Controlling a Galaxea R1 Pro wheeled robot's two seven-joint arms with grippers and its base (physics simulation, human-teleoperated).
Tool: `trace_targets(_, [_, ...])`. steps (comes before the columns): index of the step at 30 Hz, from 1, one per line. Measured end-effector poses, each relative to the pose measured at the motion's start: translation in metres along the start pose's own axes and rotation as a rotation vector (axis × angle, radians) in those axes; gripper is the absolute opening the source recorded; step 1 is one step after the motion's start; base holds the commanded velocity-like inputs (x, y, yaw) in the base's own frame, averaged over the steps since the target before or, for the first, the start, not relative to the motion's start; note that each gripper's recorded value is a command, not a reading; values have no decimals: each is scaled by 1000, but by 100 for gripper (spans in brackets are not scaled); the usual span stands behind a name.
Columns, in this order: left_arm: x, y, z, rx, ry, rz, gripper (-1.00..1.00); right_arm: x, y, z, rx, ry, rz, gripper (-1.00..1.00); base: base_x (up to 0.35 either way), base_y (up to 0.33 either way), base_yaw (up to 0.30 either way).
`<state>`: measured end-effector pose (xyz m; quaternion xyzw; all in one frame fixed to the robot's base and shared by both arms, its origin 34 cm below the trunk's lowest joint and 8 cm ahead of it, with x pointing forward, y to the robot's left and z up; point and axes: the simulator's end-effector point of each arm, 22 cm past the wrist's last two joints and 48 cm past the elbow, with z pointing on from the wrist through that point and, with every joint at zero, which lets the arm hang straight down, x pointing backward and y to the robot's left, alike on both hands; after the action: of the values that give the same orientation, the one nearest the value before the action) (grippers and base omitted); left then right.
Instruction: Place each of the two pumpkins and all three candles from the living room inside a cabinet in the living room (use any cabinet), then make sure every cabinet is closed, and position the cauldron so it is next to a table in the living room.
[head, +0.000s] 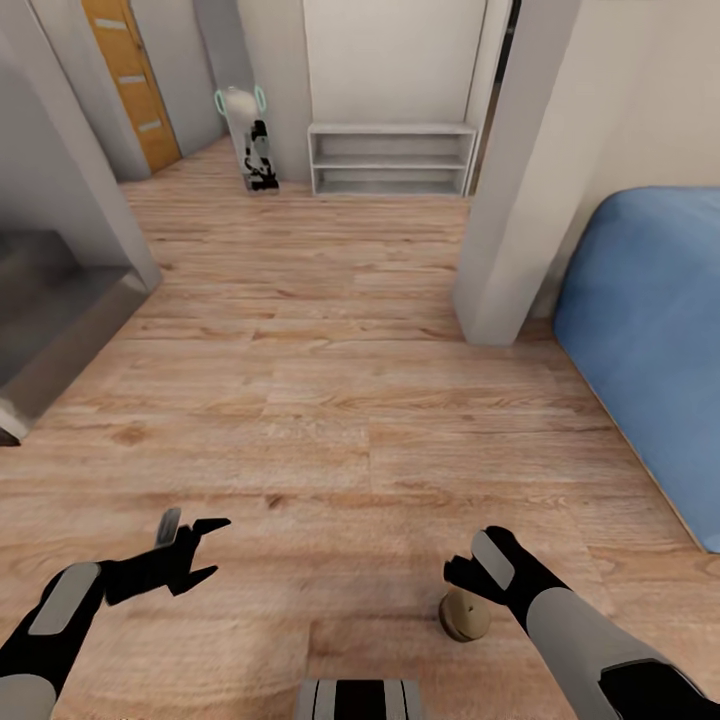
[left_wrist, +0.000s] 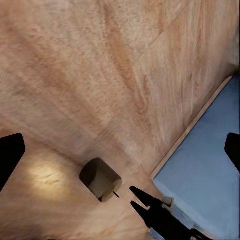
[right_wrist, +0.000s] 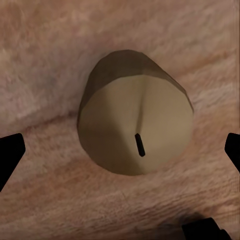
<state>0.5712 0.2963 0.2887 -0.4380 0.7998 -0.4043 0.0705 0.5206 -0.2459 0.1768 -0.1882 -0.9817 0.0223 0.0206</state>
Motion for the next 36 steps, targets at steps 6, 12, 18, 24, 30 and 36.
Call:
trace_targets(6, [-2, 9, 4, -2, 4, -12, 100, 6, -3, 12, 9, 19, -1, 100, 0, 0, 0])
trace_targets(12, [-1, 22, 9, -21, 12, -26, 100, 8, -7, 24, 21, 15, 11, 100, 0, 0, 0])
trace_targets(18, [0, 35, 15, -40, 19, -41, 100, 11, -13, 36, 35, 17, 21, 100, 0, 0, 0])
trace_targets(24, [0, 47, 20, -58, 26, -55, 100, 15, -16, 48, 54, 11, 10, 100, 0, 0, 0])
trace_targets(30, [5, 60, 27, -82, 44, -62, 100, 17, -11, 57, 42, 12, 18, 100, 0, 0, 0])
trace_targets(36, [6, 61, 27, -84, 47, -61, 100, 20, -17, 60, 61, 16, -25, 100, 0, 0, 0])
